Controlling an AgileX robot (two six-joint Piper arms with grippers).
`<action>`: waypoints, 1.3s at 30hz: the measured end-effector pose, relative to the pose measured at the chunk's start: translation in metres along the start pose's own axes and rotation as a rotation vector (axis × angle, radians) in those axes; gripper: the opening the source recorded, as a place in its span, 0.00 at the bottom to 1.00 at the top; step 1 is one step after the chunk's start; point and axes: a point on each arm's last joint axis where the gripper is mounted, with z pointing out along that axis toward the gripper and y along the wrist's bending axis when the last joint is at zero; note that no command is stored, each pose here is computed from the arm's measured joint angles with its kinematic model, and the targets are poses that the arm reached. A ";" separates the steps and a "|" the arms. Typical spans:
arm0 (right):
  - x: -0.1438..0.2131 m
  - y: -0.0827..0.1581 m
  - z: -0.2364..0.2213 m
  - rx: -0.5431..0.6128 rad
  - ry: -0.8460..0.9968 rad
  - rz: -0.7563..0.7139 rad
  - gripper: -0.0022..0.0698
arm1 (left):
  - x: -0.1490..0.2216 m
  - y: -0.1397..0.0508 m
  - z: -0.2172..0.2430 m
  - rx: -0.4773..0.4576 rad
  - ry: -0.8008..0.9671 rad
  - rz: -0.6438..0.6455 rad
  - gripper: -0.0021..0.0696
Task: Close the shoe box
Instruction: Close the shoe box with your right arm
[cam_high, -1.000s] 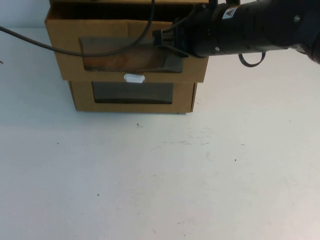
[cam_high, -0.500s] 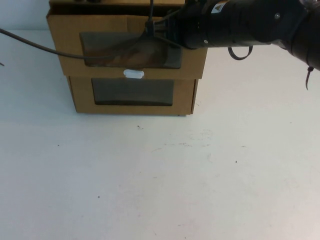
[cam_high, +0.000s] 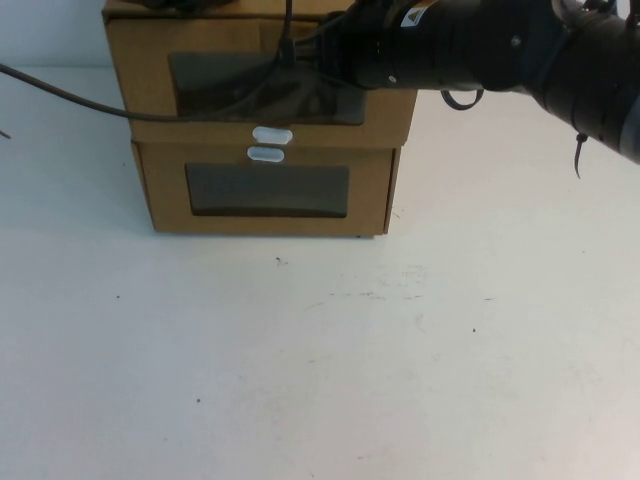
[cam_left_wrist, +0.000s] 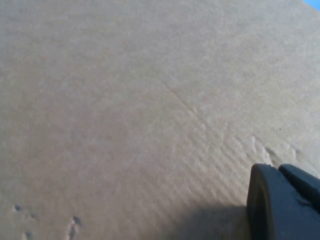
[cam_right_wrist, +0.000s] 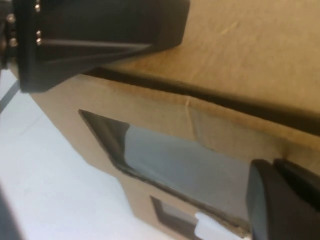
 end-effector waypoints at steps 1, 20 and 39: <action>-0.001 -0.001 0.001 0.006 -0.010 -0.007 0.01 | 0.000 0.000 0.000 0.001 -0.001 -0.001 0.03; 0.002 -0.013 0.006 0.019 0.020 0.017 0.01 | -0.001 -0.001 -0.001 0.003 -0.003 -0.006 0.03; -0.042 0.025 -0.154 -0.031 0.164 -0.058 0.01 | -0.046 -0.054 -0.121 -0.009 -0.109 0.171 0.03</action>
